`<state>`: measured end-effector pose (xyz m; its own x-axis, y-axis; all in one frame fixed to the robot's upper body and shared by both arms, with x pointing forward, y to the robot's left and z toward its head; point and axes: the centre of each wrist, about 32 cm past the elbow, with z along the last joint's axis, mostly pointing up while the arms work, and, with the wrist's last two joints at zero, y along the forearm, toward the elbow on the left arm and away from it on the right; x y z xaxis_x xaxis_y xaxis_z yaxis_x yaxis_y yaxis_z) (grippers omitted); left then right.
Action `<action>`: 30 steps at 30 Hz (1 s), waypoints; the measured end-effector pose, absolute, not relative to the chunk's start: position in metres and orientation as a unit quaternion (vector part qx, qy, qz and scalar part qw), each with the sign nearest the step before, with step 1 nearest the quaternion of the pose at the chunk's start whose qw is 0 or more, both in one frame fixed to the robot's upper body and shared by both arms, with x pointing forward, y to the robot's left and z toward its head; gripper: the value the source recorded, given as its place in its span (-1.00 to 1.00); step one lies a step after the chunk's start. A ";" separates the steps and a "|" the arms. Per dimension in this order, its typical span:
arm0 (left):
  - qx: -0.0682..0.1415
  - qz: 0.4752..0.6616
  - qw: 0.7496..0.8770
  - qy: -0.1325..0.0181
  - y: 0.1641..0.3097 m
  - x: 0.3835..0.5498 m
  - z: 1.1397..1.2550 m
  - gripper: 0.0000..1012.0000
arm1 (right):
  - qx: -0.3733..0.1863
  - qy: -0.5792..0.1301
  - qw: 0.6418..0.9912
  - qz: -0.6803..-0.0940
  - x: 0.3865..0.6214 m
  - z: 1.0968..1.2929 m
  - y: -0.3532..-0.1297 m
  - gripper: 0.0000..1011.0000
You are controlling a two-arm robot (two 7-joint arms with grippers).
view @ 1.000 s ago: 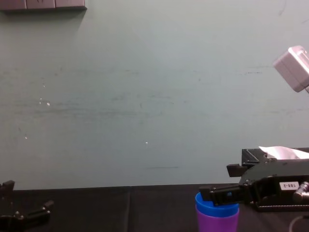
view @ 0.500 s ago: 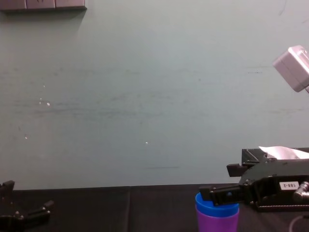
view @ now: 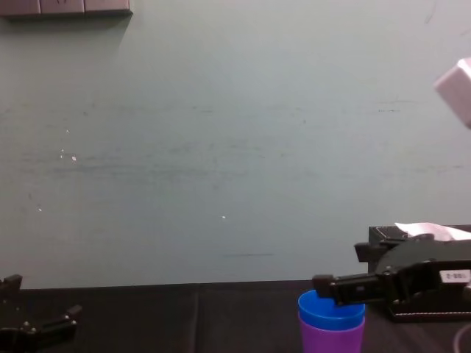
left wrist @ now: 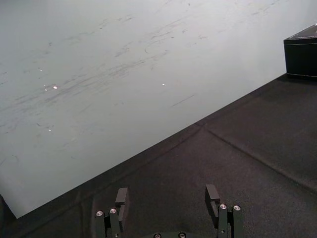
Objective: Stack the three plastic cups sequentially using one hand.
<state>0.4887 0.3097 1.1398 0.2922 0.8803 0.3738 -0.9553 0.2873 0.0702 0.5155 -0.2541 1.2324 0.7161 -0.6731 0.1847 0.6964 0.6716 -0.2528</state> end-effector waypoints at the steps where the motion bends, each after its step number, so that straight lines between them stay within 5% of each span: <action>1: 0.141 0.580 0.791 -0.132 0.310 0.489 1.140 1.00 | -0.152 -0.038 0.914 -0.375 0.514 1.233 -0.255 0.98; 20: 0.141 0.580 0.791 -0.132 0.310 0.489 1.140 1.00 | -0.158 -0.036 0.922 -0.351 0.456 1.239 -0.302 0.98; 30: 0.141 0.580 0.791 -0.132 0.310 0.489 1.140 1.00 | -0.191 -0.012 0.927 -0.324 0.430 1.217 -0.312 0.98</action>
<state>0.4886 0.3097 1.1398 0.2923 0.8803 0.3737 -0.9553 0.2873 0.0703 0.4296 -0.3115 1.2168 0.7902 -0.5953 0.1458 0.6044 0.7175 -0.3461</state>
